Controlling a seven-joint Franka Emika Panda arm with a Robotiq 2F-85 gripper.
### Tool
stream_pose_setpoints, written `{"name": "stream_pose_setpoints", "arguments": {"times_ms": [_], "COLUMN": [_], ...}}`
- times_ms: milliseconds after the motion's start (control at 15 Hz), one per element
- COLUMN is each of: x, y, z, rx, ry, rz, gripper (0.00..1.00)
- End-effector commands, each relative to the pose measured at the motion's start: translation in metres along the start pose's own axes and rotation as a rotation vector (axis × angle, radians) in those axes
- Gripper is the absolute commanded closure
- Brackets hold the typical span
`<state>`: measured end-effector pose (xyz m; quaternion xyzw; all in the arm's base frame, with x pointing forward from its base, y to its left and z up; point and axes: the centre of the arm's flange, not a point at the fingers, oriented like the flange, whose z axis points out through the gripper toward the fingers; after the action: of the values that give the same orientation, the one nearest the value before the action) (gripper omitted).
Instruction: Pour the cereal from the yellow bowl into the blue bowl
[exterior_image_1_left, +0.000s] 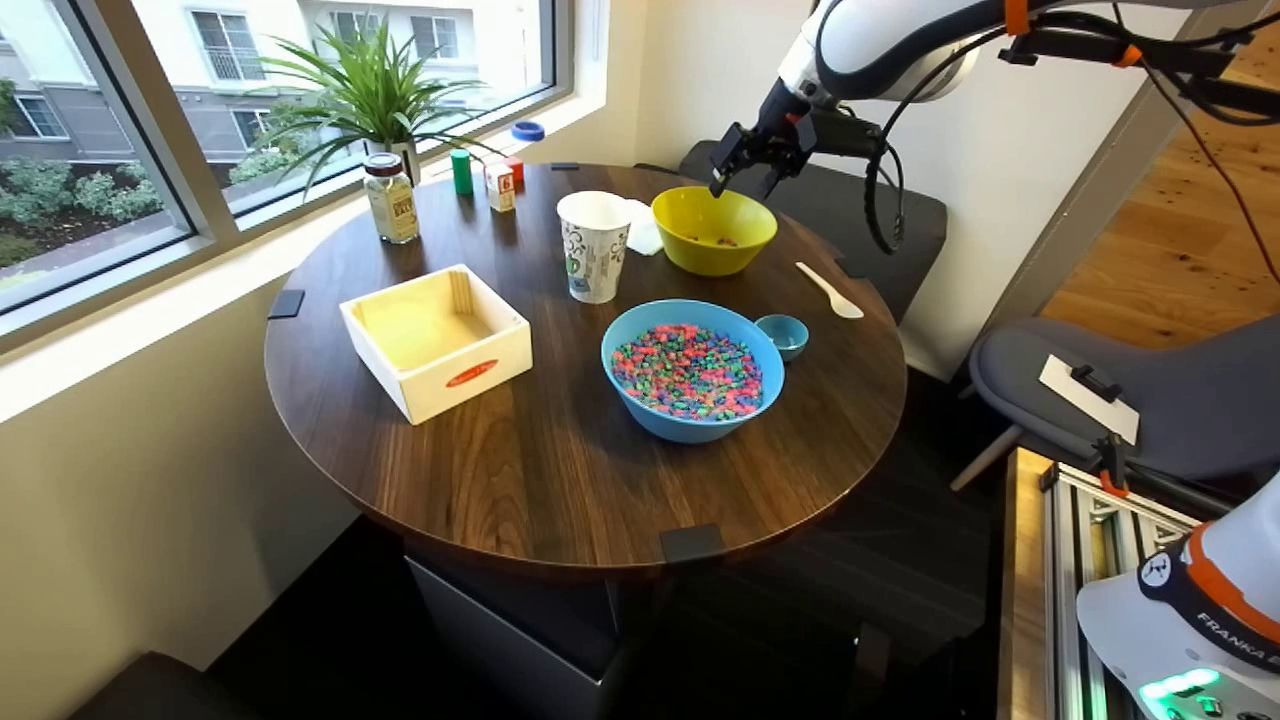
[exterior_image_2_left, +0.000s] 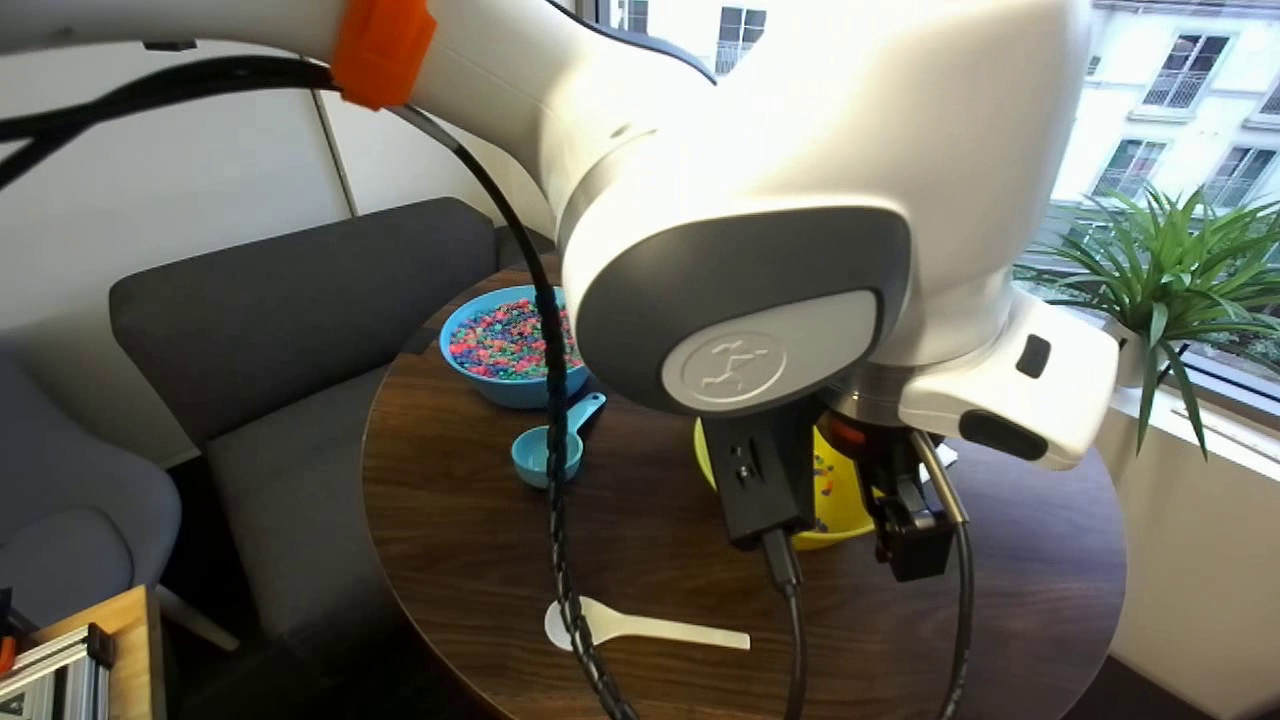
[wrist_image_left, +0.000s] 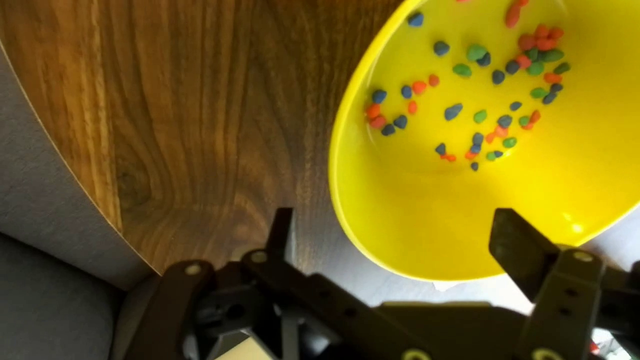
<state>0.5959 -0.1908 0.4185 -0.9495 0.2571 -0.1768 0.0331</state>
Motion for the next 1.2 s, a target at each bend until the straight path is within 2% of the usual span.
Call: {"name": "stream_pose_setpoints", "arguments": {"times_ms": [0,67,200,733,867,1133], "x": [0.009,0.01,0.01,0.011,0.013,0.016], "y": [0.004,0.004,0.004,0.005,0.005,0.005], "z": [0.015,0.017,0.022,0.03,0.03,0.025], "rx": [0.011,0.012,0.012,0.011,0.014,0.028], "ry": [-0.041,-0.046,-0.057,-0.071,-0.069,-0.055], "rz": [-0.004,-0.005,-0.007,-0.018,-0.018,-0.016], "gripper": [0.01,0.09,0.31,0.93,1.0,0.96]}}
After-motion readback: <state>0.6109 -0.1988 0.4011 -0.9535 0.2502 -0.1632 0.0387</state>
